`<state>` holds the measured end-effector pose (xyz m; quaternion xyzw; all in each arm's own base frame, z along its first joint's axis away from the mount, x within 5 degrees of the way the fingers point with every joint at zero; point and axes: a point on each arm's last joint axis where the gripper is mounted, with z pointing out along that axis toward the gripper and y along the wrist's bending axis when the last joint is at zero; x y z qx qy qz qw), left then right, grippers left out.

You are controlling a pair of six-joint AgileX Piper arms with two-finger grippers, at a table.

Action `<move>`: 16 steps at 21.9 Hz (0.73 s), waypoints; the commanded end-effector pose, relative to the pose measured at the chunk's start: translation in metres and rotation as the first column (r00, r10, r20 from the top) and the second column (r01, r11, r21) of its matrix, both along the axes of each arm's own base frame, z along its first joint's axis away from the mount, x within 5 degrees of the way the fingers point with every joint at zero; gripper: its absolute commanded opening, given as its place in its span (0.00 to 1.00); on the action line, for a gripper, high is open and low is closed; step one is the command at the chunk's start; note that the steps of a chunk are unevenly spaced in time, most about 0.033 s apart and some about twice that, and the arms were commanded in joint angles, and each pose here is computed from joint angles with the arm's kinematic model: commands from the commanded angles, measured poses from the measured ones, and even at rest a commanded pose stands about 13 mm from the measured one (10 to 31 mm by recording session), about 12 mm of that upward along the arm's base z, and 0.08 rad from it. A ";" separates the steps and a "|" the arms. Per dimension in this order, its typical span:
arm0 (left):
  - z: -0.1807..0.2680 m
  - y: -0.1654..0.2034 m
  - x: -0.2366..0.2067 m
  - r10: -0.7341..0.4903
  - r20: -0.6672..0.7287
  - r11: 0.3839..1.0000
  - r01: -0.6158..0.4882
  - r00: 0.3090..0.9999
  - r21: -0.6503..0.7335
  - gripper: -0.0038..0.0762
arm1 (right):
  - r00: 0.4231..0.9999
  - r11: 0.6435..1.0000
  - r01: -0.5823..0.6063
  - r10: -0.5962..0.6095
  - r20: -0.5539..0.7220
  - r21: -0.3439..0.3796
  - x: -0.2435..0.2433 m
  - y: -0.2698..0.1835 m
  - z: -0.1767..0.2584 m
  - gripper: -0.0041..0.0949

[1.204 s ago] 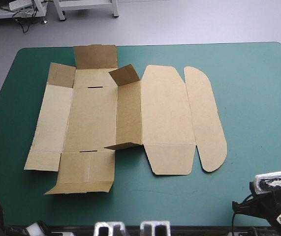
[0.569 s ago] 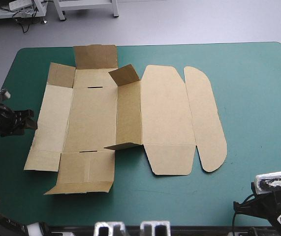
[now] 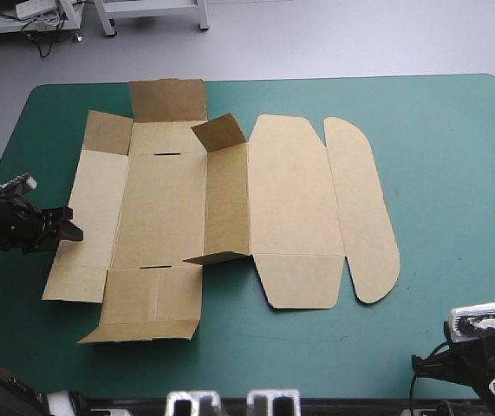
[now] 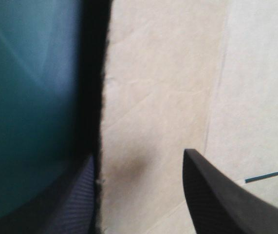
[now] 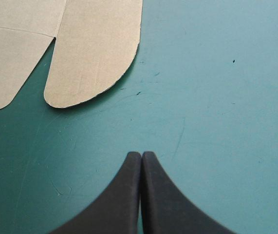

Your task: Fold the box

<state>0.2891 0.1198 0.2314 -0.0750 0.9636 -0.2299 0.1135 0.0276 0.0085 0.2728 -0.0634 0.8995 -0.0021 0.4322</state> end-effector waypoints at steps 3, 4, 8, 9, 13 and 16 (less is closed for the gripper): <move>0.014 -0.009 0.004 -0.016 0.060 0.997 0.020 0.998 -0.069 0.53 | 0.998 1.000 0.002 -0.002 0.068 -0.005 0.003 0.000 0.012 0.02; 0.012 -0.010 0.004 -0.023 0.048 0.997 0.027 0.999 -0.078 0.53 | 0.998 1.000 0.002 -0.002 0.068 -0.005 0.003 0.000 0.012 0.02; 0.002 -0.032 0.015 -0.101 0.019 0.987 0.103 0.995 -0.126 0.53 | 0.998 1.000 0.002 -0.002 0.068 -0.005 0.003 0.000 0.012 0.02; 0.001 -0.041 0.018 -0.129 0.027 0.985 0.131 0.991 -0.114 0.53 | 0.998 1.000 0.002 -0.002 0.066 -0.005 0.003 0.000 0.012 0.02; 0.000 -0.052 0.026 -0.147 0.056 0.986 0.151 0.987 -0.076 0.48 | 0.999 1.000 0.000 0.000 0.050 -0.004 0.002 0.000 0.011 0.02; 0.000 -0.052 0.026 -0.139 0.056 0.987 0.143 0.989 -0.071 0.31 | 0.999 1.000 -0.001 0.001 0.039 -0.006 0.001 0.000 0.010 0.02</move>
